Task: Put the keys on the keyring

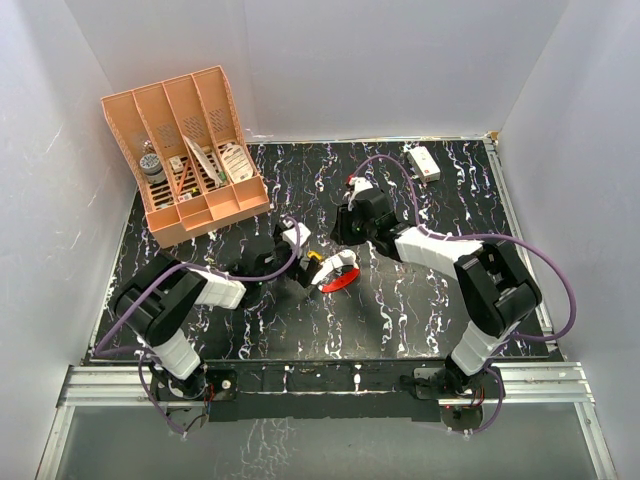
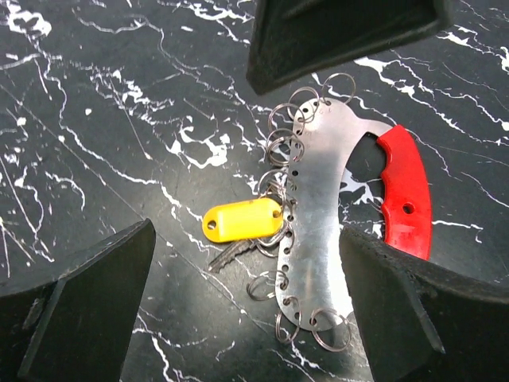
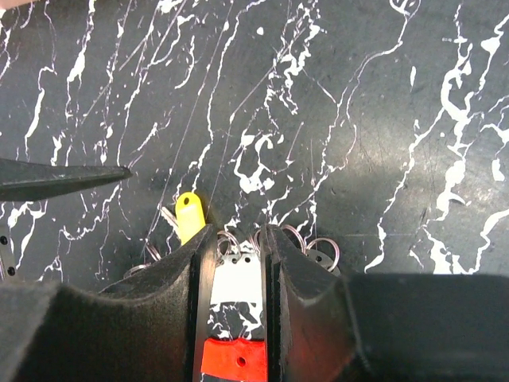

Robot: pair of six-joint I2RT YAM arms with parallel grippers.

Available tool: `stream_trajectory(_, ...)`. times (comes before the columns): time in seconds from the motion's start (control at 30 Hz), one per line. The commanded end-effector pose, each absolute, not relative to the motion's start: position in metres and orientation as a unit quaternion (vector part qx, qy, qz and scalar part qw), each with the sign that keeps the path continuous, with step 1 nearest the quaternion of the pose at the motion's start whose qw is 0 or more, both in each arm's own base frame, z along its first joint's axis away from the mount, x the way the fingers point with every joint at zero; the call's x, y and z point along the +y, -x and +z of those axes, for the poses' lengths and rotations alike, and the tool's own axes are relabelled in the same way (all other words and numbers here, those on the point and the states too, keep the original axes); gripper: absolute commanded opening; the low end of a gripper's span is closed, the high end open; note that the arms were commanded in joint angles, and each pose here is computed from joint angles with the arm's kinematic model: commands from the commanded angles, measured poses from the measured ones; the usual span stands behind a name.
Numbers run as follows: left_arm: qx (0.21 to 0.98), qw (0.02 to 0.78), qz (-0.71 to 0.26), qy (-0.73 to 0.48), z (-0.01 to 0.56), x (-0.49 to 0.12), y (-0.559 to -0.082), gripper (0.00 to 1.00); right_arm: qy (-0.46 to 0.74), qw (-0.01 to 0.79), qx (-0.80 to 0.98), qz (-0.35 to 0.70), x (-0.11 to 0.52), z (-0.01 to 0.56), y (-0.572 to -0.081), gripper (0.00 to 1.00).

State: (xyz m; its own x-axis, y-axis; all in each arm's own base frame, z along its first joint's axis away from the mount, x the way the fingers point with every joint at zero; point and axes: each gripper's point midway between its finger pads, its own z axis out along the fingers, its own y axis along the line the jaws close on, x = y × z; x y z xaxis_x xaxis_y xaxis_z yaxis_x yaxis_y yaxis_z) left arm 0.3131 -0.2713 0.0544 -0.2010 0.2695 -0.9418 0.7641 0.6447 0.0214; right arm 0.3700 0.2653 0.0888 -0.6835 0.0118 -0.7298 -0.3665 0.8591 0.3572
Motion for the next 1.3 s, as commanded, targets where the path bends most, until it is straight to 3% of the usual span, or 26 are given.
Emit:
stream_trajectory(0.0, 0.683, 0.575, -0.235, -0.385, 0.073, -0.284, -0.319, 0.99, 0.103, 0.408, 0.867, 0.266, 0.266, 0.108, -0.373, 0.27)
stream_trajectory(0.43, 0.663, 0.581, -0.213, -0.42, 0.06, -0.286, -0.322, 0.97, 0.115, 0.392, 0.87, 0.276, 0.259, 0.099, -0.36, 0.27)
stream_trajectory(1.27, 0.634, 0.593, -0.222, -0.445, 0.053, -0.299, -0.327, 0.79, 0.13, 0.374, 0.87, 0.293, 0.259, 0.086, -0.343, 0.27)
